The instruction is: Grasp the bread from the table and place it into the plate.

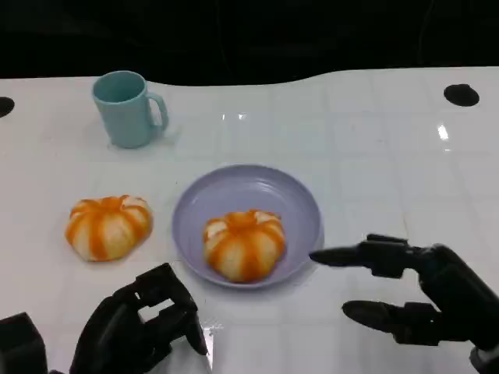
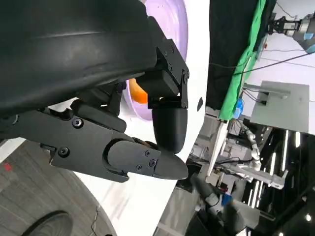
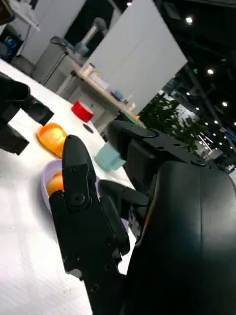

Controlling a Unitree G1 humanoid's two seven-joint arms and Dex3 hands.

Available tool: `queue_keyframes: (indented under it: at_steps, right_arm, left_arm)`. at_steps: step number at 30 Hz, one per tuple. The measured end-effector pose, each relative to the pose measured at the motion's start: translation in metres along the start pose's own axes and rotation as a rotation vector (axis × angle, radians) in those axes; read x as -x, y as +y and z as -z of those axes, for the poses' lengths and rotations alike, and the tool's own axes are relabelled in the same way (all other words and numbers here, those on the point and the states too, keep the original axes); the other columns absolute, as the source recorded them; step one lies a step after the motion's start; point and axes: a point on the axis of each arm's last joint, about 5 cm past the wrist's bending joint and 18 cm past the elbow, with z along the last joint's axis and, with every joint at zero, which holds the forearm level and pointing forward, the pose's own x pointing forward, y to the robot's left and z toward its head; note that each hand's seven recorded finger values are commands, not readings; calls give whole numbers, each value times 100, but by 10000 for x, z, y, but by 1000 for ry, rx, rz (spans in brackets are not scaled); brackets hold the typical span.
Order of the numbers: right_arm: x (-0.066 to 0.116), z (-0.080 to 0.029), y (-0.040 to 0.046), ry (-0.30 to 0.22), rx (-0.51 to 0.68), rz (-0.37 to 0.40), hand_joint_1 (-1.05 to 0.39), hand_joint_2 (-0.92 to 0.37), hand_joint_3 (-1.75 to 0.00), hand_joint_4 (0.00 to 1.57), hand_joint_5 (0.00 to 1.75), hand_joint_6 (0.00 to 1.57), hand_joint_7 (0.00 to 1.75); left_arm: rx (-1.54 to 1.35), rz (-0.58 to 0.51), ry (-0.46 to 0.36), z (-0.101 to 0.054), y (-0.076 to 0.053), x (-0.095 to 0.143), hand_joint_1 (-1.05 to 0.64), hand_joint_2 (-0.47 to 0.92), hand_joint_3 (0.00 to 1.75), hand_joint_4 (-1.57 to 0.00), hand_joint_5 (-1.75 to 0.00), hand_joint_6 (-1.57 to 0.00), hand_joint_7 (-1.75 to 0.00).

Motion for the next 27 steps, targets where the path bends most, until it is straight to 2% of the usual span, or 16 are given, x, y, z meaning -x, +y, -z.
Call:
queue_keyframes:
  at_steps: [1,3,7,12,15,21,27]
  right_arm:
    - [24,-1,9,-2,-10,11,-26,-64,-90,71,130,81,79]
    - [74,2,33,9,-34,37,-24,-58,-102,73,147,79,99]
    - [196,12,71,50,-86,87,-19,-50,-122,72,161,77,127]
    - [242,25,102,61,-123,112,-19,-44,-133,73,165,75,133]
    - [271,56,143,81,-142,128,-20,-43,-133,72,169,74,135]
    - [326,117,161,120,-163,163,-24,-42,-132,73,174,74,140]
    - [325,147,205,124,-183,177,-26,-43,-129,77,175,75,142]
  left_arm:
    - [0,0,0,0,-1,-1,-63,92,7,-69,-175,-68,-139]
    - [0,2,-1,-1,-4,-3,-63,92,8,-69,-175,-68,-140]
    - [-1,3,-3,-6,-6,-5,-63,92,8,-70,-175,-68,-141]
    - [3,3,0,-5,-6,-5,-62,92,8,-70,-175,-67,-142]
    - [3,3,1,-6,-6,-5,-62,92,8,-69,-175,-67,-142]
    - [2,1,1,-11,4,2,-62,92,7,-69,-175,-67,-142]
    - [0,0,8,-15,14,7,-62,92,7,-69,-175,-67,-141]
